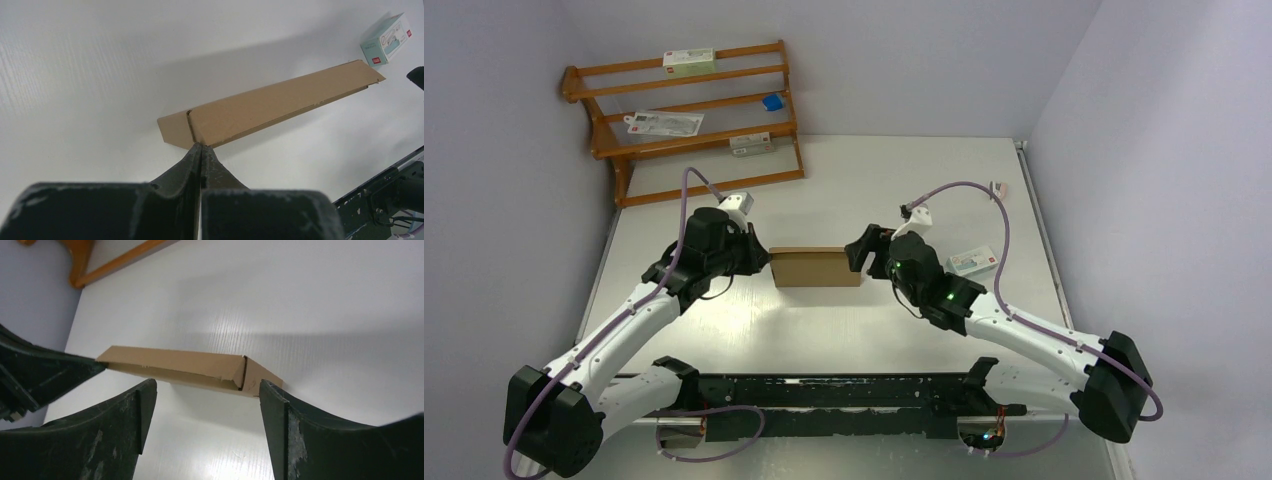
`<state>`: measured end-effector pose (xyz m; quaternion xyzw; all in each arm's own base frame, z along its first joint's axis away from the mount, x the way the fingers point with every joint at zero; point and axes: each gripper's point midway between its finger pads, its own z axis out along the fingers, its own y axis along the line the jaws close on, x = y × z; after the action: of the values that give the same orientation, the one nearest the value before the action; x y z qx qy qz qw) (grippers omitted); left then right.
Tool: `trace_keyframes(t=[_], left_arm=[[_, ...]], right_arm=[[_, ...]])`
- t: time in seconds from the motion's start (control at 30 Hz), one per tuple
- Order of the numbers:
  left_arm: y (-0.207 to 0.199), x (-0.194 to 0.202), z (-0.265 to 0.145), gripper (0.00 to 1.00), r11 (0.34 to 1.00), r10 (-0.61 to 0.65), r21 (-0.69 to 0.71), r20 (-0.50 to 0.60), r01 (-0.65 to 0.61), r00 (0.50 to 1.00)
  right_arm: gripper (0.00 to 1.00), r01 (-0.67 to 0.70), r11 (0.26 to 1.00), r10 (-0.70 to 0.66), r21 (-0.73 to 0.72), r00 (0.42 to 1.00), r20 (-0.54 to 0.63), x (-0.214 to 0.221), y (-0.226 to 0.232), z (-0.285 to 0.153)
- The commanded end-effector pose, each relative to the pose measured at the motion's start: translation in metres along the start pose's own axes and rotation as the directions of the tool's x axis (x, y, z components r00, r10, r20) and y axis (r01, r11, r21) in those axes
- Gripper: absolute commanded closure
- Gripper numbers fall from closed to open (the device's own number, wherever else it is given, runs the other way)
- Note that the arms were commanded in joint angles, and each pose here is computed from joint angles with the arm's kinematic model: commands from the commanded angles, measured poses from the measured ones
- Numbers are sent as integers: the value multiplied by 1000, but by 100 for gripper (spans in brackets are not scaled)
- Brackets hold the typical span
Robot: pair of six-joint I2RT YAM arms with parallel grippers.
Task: Fold the paper box
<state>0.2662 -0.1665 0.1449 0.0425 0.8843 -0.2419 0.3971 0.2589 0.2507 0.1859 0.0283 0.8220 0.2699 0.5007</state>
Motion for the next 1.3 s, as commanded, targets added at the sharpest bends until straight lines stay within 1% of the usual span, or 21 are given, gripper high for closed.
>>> trace_keyframes(t=[0.0, 0.13, 0.23, 0.47, 0.57, 0.7, 0.8, 0.87, 0.97, 1.0, 1.1, 1.2, 1.27], left_arm=[[9, 17, 3, 95, 999, -3, -32, -53, 1, 999], [9, 17, 3, 95, 999, -2, -33, -55, 0, 998], [9, 18, 2, 95, 1000, -4, -31, -54, 2, 999], [9, 17, 2, 95, 999, -5, -33, -48, 3, 999], [8, 17, 2, 95, 1000, -7, -26, -46, 5, 999], [3, 16, 0, 94, 1000, -12, 0, -45, 12, 999], [-1, 10, -5, 85, 1000, -25, 11, -23, 25, 999], [-6, 2, -12, 77, 999, -39, 22, 9, 39, 999], [-17, -14, -24, 62, 996, -72, 62, 76, 68, 995], [-19, -19, -28, 55, 994, -85, 73, 99, 78, 992], [-21, -33, -35, 42, 991, -117, 76, 156, 106, 981], [-17, -40, -33, 36, 988, -153, 62, 184, 144, 971], [-13, -40, -27, 35, 983, -180, 52, 191, 173, 965]], right_arm=[[22, -141, 989, 139, 38, 989, 47, -14, -7, 2], [26, -224, 974, 223, 34, 975, 17, -8, -11, 10], [28, -276, 961, 276, -2, 961, -1, -4, -11, 18], [32, -319, 948, 318, 6, 945, -81, 29, -21, 30], [36, -331, 944, 328, -11, 939, -106, 42, -25, 31], [46, -343, 939, 339, -31, 936, -98, 51, -31, 28], [50, -331, 943, 328, -22, 940, -97, 54, -34, 29], [51, -325, 945, 322, -17, 942, -95, 53, -35, 29], [52, -324, 946, 320, -24, 943, -95, 53, -34, 30], [52, -324, 946, 320, -26, 942, -96, 53, -33, 31], [52, -320, 947, 315, -33, 943, -104, 54, -31, 32], [52, -318, 948, 313, -35, 944, -108, 55, -31, 33], [52, -316, 948, 310, -35, 944, -108, 55, -31, 33]])
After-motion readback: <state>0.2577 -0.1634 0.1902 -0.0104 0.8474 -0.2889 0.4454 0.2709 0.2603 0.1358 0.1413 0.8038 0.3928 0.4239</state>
